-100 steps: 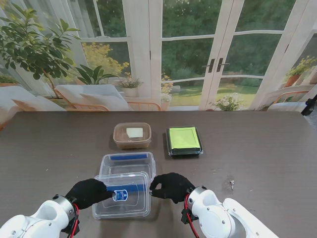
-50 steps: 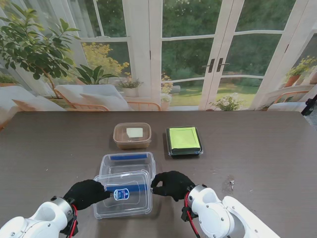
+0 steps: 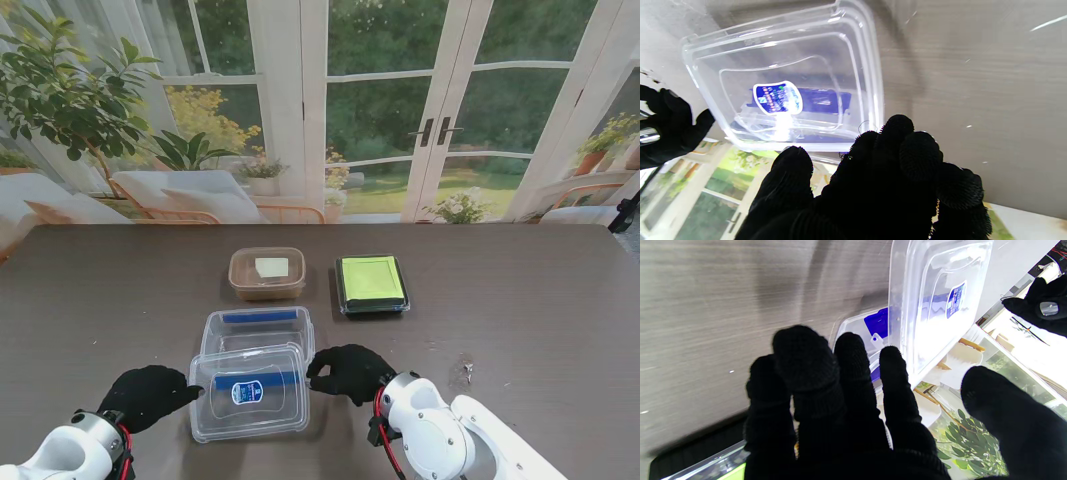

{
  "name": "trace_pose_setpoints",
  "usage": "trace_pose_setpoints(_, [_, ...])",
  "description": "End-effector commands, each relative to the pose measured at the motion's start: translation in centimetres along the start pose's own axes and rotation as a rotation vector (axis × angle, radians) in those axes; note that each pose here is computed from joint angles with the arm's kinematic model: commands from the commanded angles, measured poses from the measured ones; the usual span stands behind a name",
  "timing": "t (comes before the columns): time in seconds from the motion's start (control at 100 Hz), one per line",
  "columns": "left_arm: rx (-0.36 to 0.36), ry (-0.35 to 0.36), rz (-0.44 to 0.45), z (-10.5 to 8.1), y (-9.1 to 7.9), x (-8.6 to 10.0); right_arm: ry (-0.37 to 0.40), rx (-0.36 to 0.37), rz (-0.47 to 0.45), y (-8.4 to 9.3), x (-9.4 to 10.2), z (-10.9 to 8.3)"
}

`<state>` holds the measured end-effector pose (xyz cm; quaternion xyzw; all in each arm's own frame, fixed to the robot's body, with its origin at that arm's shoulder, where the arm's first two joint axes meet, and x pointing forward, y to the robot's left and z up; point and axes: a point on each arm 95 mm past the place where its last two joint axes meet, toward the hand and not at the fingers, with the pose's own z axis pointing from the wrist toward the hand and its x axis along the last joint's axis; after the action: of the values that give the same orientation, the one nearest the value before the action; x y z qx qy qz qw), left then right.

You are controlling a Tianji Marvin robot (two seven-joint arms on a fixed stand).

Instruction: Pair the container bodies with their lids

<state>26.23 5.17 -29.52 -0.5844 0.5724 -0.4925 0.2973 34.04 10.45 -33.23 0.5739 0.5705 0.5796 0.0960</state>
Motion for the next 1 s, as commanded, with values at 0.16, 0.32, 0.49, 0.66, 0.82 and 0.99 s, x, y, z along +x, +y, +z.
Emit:
trace_pose_setpoints(0.16, [-0.074,-0.091,-0.05,-0.5,2.3,-1.2,0.003,0.018,0.0,-0.3,0.2,-0.1])
trace_pose_setpoints(0.32, [-0.115,-0.119,-0.077,0.2,2.9,-1.8,0.003,0.019,0.0,-0.3,0.2,-0.1])
trace_pose_setpoints(0.49, [-0.164,-0.129,-0.084,1.2,3.0,-1.9,0.003,0.021,0.0,-0.4,0.2,-0.1])
trace_pose_setpoints(0.66, [-0.181,-0.121,-0.094,2.0,3.0,-1.7,0.002,0.021,0.003,-0.4,0.2,-0.2])
trace_pose_setpoints(0.82, [-0.198,-0.114,-0.101,2.5,2.9,-1.4,0.002,0.022,0.009,-0.5,0.1,-0.2])
trace_pose_setpoints(0.99, [-0.205,-0.1,-0.101,2.7,2.8,-1.1,0.003,0.025,0.011,-0.6,0.1,-0.2])
